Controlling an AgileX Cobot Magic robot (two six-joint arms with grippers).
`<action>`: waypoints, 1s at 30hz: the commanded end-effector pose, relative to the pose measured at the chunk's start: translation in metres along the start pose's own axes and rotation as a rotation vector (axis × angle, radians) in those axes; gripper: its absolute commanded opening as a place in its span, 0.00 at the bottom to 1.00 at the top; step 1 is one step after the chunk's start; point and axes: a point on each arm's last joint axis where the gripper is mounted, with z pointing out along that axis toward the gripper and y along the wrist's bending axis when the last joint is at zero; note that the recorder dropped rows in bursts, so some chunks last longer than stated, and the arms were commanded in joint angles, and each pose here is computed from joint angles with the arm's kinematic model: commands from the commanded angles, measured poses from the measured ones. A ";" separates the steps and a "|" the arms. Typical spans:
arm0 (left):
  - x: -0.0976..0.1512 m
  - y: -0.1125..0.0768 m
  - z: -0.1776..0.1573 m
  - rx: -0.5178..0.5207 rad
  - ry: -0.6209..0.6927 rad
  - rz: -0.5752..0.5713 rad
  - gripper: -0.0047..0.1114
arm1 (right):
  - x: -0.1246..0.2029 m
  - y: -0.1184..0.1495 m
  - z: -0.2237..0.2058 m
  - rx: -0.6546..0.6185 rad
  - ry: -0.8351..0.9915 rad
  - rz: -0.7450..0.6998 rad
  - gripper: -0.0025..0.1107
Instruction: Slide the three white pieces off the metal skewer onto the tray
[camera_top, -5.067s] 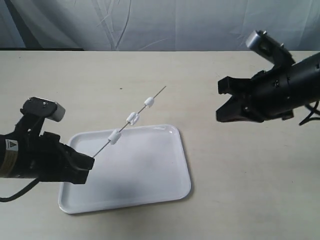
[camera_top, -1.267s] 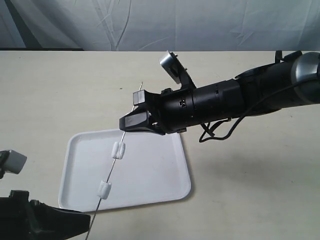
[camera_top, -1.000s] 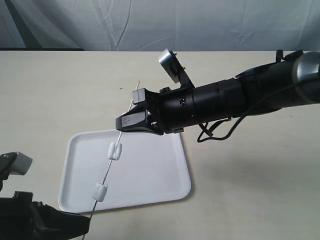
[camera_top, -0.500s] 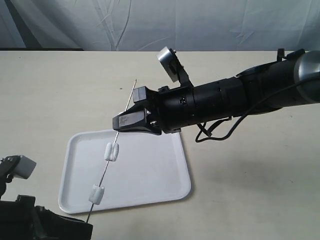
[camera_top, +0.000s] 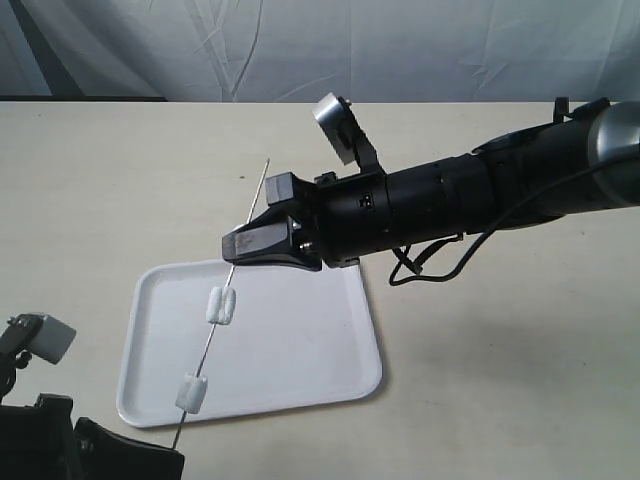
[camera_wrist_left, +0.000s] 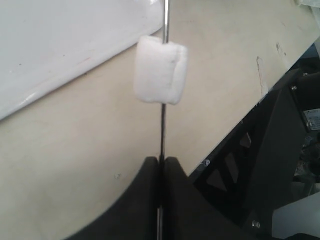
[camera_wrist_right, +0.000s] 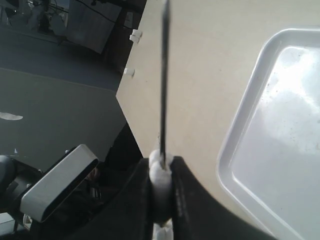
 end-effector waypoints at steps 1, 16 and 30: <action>-0.001 -0.001 0.000 0.009 -0.011 -0.003 0.04 | -0.001 0.005 -0.001 -0.022 0.000 -0.017 0.02; -0.004 0.002 0.000 -0.024 -0.044 -0.011 0.04 | -0.001 0.005 -0.001 -0.022 0.000 -0.017 0.37; -0.003 0.004 0.000 -0.045 -0.030 -0.027 0.04 | -0.002 0.003 -0.001 0.005 -0.011 -0.017 0.06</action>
